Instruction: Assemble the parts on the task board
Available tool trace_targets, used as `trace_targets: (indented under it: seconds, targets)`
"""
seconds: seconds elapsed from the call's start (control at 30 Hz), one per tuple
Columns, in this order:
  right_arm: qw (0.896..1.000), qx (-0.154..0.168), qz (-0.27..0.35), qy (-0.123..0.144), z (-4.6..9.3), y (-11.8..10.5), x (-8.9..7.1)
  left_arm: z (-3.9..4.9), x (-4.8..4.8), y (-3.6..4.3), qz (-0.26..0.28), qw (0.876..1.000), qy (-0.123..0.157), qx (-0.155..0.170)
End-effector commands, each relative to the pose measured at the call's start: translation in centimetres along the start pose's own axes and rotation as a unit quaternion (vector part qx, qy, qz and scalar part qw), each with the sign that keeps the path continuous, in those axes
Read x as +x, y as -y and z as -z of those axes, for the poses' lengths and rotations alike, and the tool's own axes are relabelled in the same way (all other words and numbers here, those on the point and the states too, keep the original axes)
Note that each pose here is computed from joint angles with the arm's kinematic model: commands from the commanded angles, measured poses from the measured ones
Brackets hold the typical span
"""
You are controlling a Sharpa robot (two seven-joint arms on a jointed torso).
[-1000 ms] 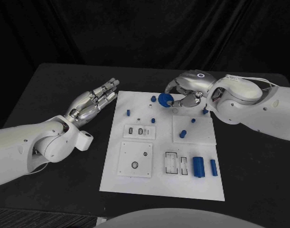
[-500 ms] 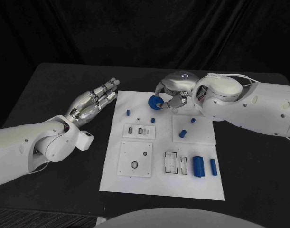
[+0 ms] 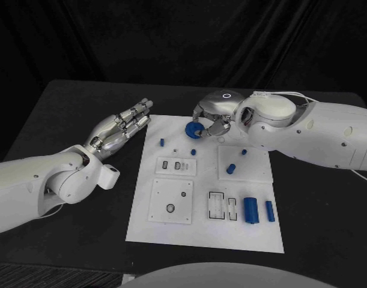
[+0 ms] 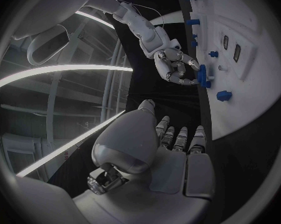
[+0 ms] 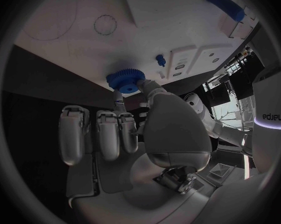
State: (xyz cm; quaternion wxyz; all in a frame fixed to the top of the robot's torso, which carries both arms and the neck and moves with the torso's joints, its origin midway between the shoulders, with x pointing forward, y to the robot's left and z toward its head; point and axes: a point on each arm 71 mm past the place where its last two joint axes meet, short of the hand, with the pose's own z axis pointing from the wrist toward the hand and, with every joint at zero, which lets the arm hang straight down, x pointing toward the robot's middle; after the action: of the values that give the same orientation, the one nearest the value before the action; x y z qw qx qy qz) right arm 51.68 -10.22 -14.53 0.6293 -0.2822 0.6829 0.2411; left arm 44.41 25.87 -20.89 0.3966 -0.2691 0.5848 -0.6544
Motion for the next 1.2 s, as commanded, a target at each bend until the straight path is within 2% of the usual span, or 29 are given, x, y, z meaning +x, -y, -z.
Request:
trace_targets:
  seconds: [0.03, 1.2]
  targets:
    - [1.0, 0.011, 0.008, -0.012, -0.1, 0.1, 0.2, -0.02, 0.12, 1.36, 0.007, 0.996, -0.005, 0.091]
    - [0.999, -0.022, 0.004, -0.024, -0.4, -1.0, 0.9, -0.28, 0.09, 1.14, 0.007, 0.996, -0.006, 0.086]
